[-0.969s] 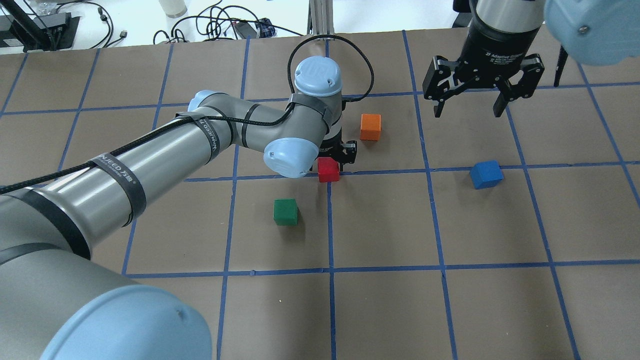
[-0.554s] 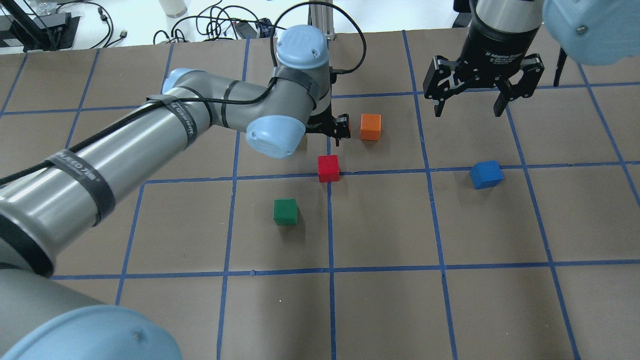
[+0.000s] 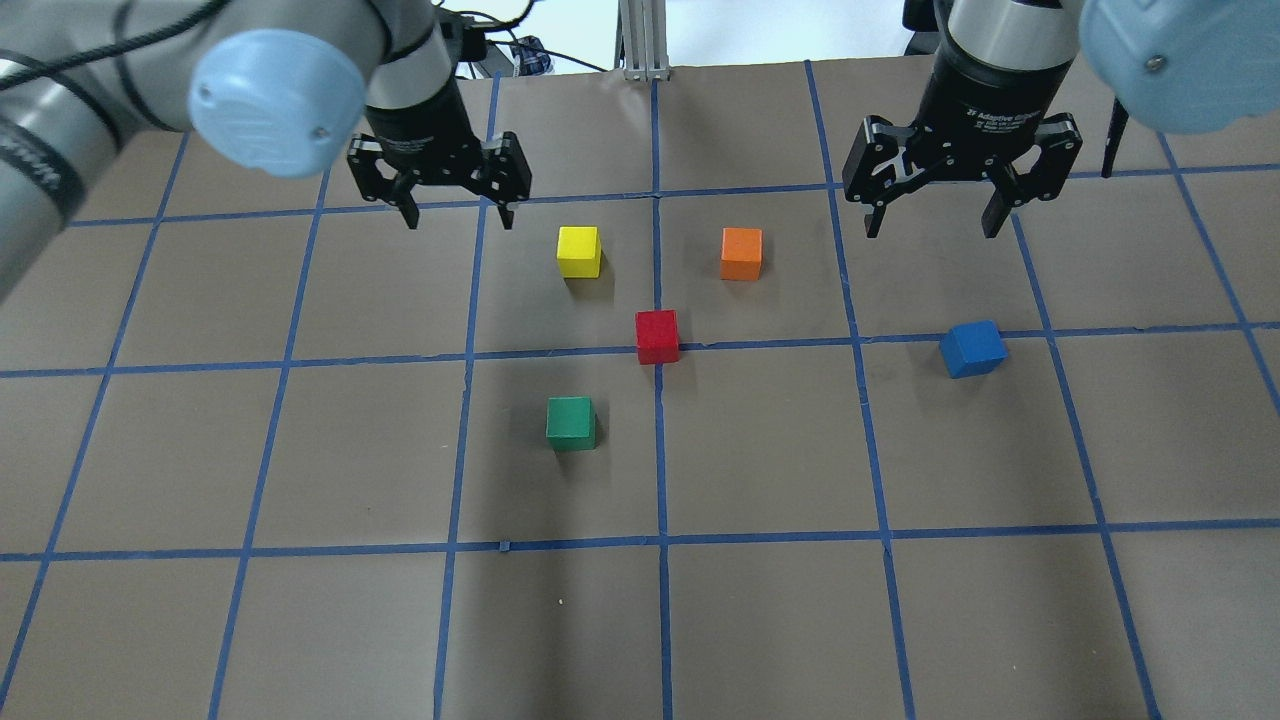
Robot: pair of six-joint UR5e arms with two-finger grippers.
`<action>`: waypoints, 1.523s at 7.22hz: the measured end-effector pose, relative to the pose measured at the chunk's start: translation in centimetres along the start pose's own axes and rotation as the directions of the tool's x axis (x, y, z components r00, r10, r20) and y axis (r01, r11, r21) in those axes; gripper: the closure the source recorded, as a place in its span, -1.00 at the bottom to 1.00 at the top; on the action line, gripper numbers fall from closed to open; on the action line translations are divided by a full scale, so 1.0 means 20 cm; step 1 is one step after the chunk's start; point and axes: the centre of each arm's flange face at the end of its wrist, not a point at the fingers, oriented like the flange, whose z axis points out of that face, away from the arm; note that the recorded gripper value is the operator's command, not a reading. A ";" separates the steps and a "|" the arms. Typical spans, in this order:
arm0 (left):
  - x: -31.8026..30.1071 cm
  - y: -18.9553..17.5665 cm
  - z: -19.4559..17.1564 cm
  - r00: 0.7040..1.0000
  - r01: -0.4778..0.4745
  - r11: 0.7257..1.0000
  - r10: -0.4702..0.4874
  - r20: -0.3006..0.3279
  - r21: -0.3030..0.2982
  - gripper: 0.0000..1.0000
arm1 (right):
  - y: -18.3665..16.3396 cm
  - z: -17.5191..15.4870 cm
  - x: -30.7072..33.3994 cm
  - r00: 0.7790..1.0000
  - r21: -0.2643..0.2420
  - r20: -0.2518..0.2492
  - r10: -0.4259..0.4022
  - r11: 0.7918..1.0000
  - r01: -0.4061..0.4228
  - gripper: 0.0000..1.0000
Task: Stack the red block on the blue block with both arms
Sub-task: 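Open the left gripper to release the red cube and raise it, then reach the right gripper to the red cube and grasp it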
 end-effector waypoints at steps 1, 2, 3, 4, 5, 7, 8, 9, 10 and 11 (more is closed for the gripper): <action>-0.11 0.09 -0.15 1.000 0.009 1.000 -0.009 0.001 0.019 -1.00 | -0.01 0.02 -0.01 1.000 -0.007 0.002 0.001 1.000 -0.001 -1.00; -0.19 0.17 -0.27 1.000 0.028 0.999 -0.028 -0.001 0.041 -1.00 | -0.03 0.04 -0.02 1.000 -0.013 0.003 0.001 1.000 -0.001 -1.00; -0.25 0.21 -0.34 0.999 0.046 0.997 -0.046 -0.006 0.055 -1.00 | -0.06 0.06 -0.04 1.000 -0.007 0.009 -0.002 1.000 0.002 -1.00; -0.27 0.23 -0.35 0.999 0.054 0.997 -0.053 -0.009 0.058 -1.00 | -0.10 0.09 -0.06 1.000 0.006 0.027 -0.003 1.000 0.003 -1.00; -0.27 0.22 -0.34 0.998 0.057 0.997 -0.056 -0.010 0.052 -1.00 | -0.13 0.11 -0.10 0.999 0.018 0.044 -0.011 1.000 0.010 -1.00; -0.26 0.21 -0.32 0.999 0.053 0.998 -0.053 -0.011 0.039 -1.00 | -0.18 0.19 -0.28 0.996 0.054 0.054 -0.067 0.997 0.064 -1.00; -0.26 0.23 -0.33 0.999 0.050 0.998 -0.049 -0.009 0.040 -1.00 | -0.20 0.24 -0.40 0.994 0.074 0.055 -0.093 0.993 0.089 -1.00; -0.26 0.25 -0.35 0.999 0.048 0.998 -0.048 -0.008 0.041 -1.00 | -0.22 0.32 -0.55 0.992 0.100 0.057 -0.116 0.989 0.110 -1.00; -0.26 0.27 -0.37 0.999 0.047 0.998 -0.047 -0.010 0.039 -1.00 | -0.21 0.39 -0.69 0.989 0.109 0.056 -0.139 0.985 0.133 -1.00; -0.25 0.27 -0.38 0.999 0.046 0.998 -0.046 -0.012 0.041 -1.00 | -0.22 0.47 -0.77 0.987 0.099 0.054 -0.148 0.985 0.142 -1.00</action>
